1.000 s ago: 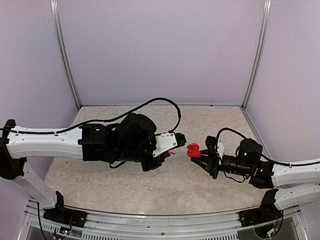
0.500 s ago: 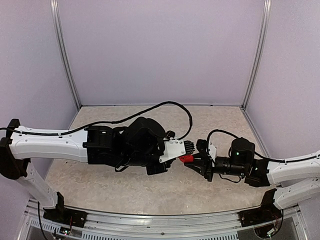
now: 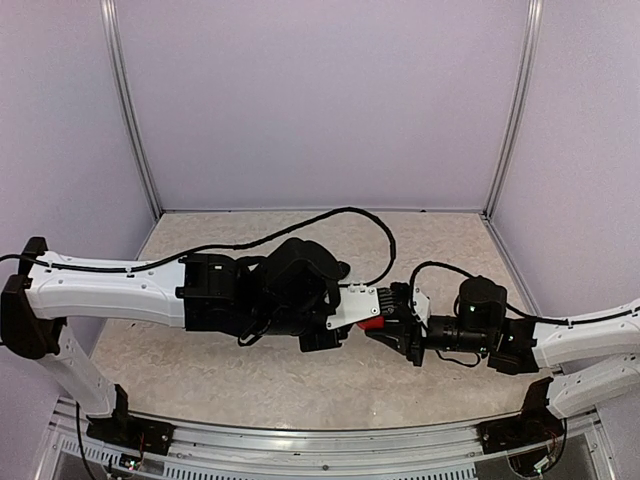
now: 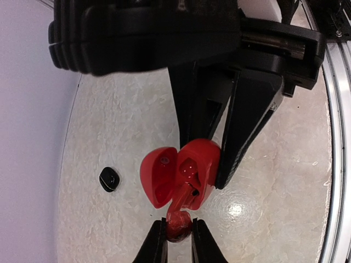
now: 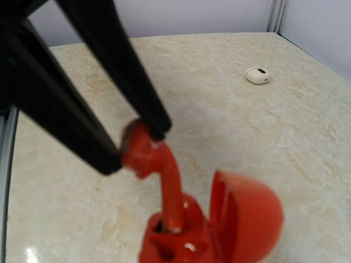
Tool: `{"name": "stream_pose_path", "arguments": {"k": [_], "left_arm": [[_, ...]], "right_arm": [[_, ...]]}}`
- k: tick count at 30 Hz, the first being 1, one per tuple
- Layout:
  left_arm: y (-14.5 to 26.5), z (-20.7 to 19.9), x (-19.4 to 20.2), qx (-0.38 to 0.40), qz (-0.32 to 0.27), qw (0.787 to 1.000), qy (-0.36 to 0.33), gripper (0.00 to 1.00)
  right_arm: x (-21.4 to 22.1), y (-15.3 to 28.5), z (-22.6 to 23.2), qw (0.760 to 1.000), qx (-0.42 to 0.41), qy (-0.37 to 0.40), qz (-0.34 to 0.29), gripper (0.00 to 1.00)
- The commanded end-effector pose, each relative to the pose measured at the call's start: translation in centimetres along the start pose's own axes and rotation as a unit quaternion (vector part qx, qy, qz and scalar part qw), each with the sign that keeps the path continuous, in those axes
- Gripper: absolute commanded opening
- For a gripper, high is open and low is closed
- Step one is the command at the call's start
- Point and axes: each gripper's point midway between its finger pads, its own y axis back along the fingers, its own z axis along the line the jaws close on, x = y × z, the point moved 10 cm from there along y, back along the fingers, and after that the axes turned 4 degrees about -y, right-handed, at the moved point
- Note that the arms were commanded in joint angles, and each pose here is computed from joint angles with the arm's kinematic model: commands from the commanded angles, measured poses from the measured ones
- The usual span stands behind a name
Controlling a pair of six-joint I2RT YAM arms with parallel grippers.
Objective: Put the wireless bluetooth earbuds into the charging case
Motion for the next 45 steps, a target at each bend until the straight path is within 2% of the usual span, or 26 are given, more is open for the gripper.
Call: {"name": "stream_pose_path", "arguments": {"k": [1, 20, 34, 45], "left_arm": [[-0.1, 0.0, -0.6, -0.003, 0.0, 1.0, -0.013, 0.15], [0.3, -1.2, -0.9, 0.028, -0.004, 0.999, -0.039, 0.15], [-0.6, -1.6, -0.4, 0.027, 0.016, 0.998, -0.049, 0.15], [1.5, -0.4, -1.5, 0.018, -0.018, 0.999, -0.034, 0.15]], "right_arm": [[-0.8, -0.3, 0.3, 1.0, -0.011, 0.007, -0.009, 0.0], [-0.6, -0.5, 0.3, 1.0, -0.009, 0.013, 0.001, 0.0], [-0.8, -0.5, 0.6, 0.999, -0.028, 0.02, -0.005, 0.0], [-0.5, -0.7, 0.4, 1.0, -0.016, 0.02, 0.007, 0.0]]}}
